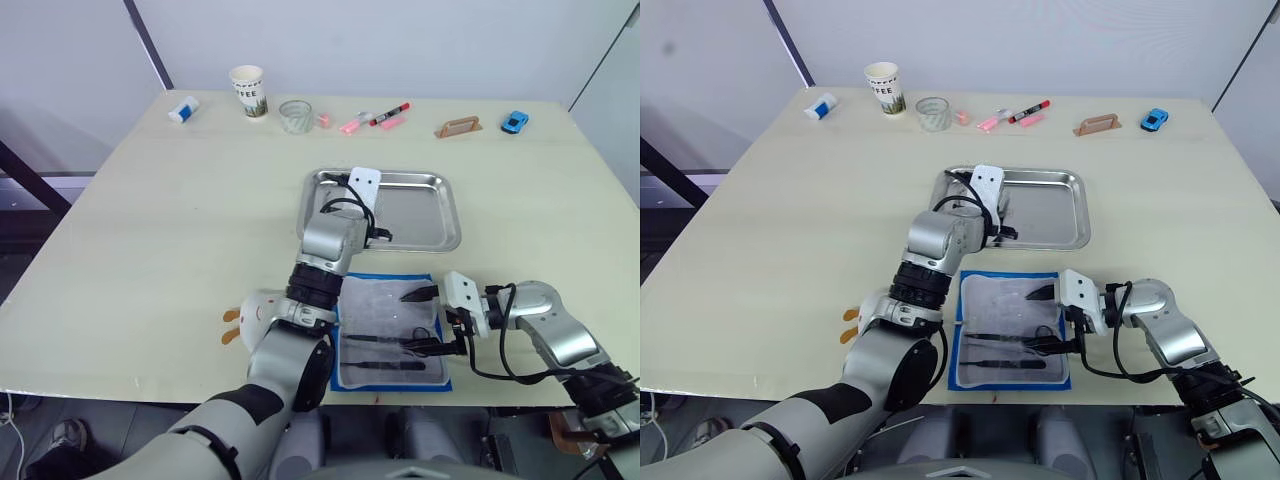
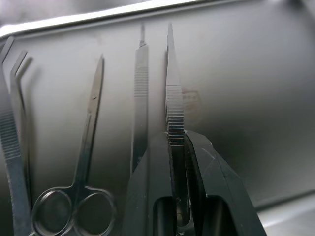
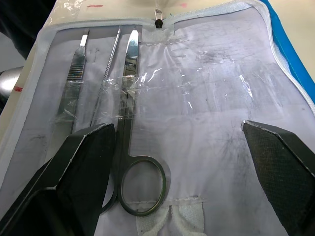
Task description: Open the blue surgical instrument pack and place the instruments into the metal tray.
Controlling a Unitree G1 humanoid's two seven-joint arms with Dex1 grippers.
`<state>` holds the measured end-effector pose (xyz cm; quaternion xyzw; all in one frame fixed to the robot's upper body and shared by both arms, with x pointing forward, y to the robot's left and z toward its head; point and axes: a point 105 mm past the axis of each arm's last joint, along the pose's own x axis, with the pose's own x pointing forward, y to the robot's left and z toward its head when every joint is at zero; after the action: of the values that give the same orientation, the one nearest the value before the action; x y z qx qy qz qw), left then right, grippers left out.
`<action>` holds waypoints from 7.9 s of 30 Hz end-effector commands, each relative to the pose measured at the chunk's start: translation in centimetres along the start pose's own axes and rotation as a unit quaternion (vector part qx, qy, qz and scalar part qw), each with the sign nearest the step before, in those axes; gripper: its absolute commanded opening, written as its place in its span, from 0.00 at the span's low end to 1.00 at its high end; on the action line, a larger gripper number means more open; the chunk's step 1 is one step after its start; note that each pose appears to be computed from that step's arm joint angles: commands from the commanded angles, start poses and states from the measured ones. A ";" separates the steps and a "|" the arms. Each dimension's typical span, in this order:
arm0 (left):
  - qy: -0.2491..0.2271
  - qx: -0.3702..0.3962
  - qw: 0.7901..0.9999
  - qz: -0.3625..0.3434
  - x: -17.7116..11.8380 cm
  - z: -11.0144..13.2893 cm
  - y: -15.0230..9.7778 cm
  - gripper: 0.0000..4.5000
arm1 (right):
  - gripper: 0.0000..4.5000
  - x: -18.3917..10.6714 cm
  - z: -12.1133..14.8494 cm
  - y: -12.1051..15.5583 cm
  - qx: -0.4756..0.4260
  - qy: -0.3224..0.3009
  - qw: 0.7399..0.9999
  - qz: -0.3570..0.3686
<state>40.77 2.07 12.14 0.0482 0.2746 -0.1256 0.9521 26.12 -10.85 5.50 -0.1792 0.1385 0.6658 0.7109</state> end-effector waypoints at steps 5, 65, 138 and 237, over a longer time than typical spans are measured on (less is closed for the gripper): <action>-0.019 -0.002 1.000 -0.020 -0.6 1.6 -1.4 0.01 | 1.00 0.2 -3.7 1.2 0.062 0.058 0.996 0.009; -0.172 0.163 0.828 -0.508 -18.4 -9.1 12.0 0.99 | 1.00 -0.6 -3.4 1.4 0.056 0.026 0.998 0.001; -0.069 0.334 0.763 -0.549 -8.3 -17.3 4.0 0.99 | 1.00 -10.7 4.2 5.3 0.024 -0.076 0.992 -0.097; -0.072 0.336 0.763 -0.548 -8.9 -16.9 2.6 1.00 | 0.00 -0.8 3.5 3.7 0.004 0.195 0.976 -0.092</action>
<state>26.50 8.79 5.43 0.2042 0.0670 -0.7128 0.6677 22.29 -9.92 8.17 -0.3021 0.2685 0.5485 0.7320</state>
